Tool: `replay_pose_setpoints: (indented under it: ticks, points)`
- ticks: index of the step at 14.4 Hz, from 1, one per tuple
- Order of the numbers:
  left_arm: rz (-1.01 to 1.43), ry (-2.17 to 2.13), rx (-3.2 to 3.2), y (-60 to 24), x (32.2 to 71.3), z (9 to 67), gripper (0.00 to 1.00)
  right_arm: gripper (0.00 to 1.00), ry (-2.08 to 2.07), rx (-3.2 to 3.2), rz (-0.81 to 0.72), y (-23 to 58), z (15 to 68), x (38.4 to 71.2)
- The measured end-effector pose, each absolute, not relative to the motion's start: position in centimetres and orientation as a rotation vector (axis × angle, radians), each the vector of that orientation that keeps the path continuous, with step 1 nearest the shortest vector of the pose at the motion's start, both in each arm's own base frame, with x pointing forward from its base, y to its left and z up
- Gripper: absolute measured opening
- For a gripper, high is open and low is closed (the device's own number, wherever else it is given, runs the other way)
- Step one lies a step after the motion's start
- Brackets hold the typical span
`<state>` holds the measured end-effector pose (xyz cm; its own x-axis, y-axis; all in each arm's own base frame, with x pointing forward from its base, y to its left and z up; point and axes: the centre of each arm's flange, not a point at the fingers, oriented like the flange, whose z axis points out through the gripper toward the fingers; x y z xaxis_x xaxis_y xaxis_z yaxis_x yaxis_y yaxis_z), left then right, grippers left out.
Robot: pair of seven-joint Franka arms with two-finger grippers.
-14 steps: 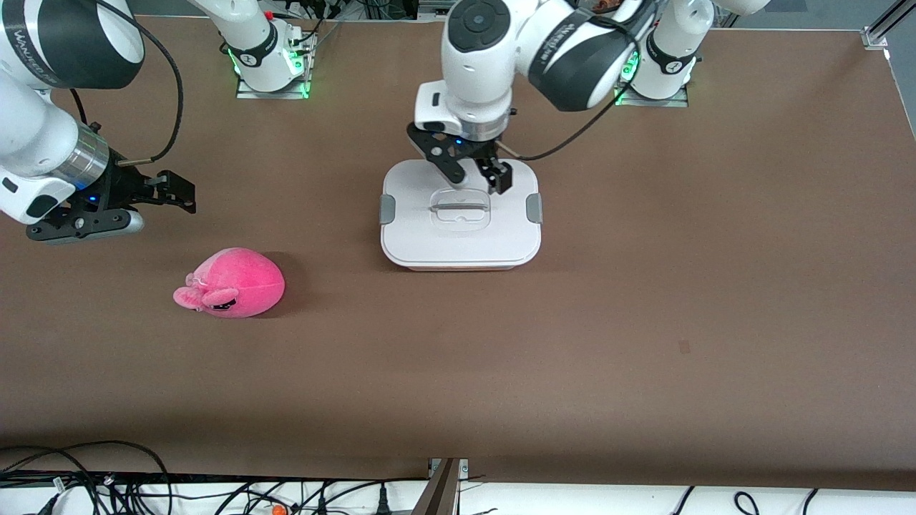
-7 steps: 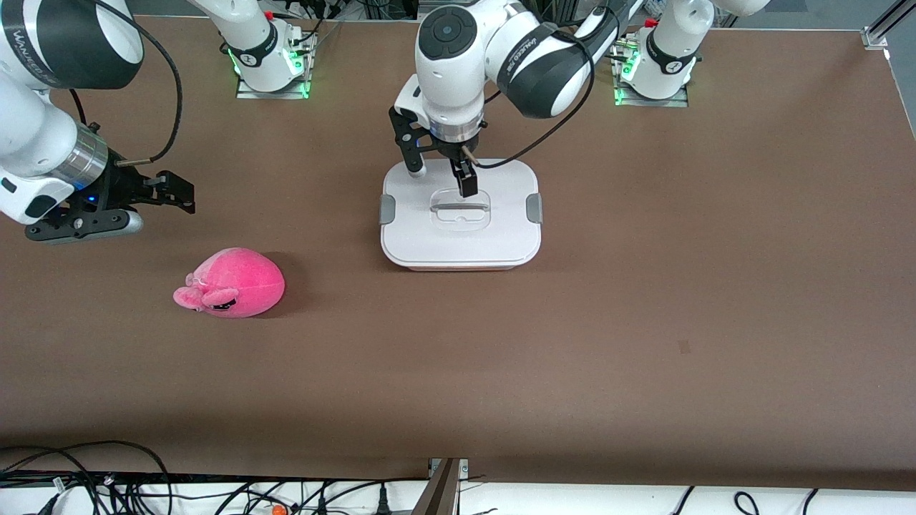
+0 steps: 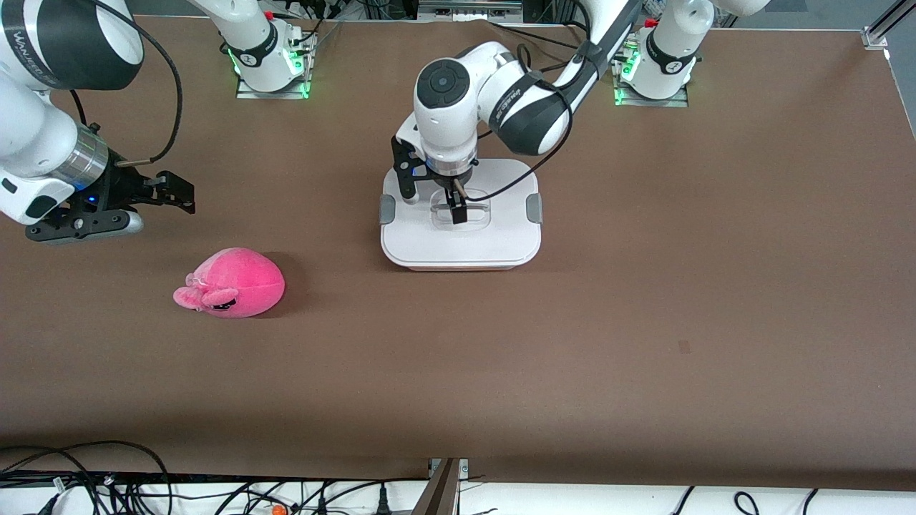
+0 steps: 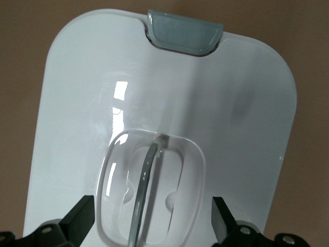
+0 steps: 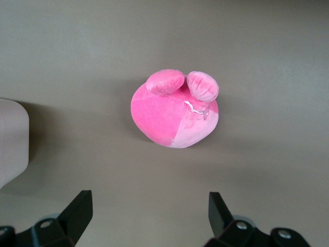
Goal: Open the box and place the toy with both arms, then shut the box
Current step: 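Lift the lid with the left gripper while the right gripper nears the toy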
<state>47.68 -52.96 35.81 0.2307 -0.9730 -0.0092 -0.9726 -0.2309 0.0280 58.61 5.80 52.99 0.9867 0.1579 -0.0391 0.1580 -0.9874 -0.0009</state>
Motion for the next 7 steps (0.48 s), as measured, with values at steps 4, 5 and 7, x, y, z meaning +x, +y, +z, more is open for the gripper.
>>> replay_pose_setpoints:
  ticks: [4,5,7]
  points:
    - [-0.039,-1.944,2.448,-52.99,47.72,35.59,1.0,1.0,0.248,3.129,-0.066,5.79,52.84,58.59]
    - [-0.039,-1.95,2.442,-52.99,47.73,35.6,1.0,1.0,0.248,3.129,-0.068,5.79,52.77,58.6]
    - [-0.039,-1.964,2.432,-52.97,47.75,35.6,0.99,1.0,0.248,3.129,-0.067,5.78,52.66,58.67]
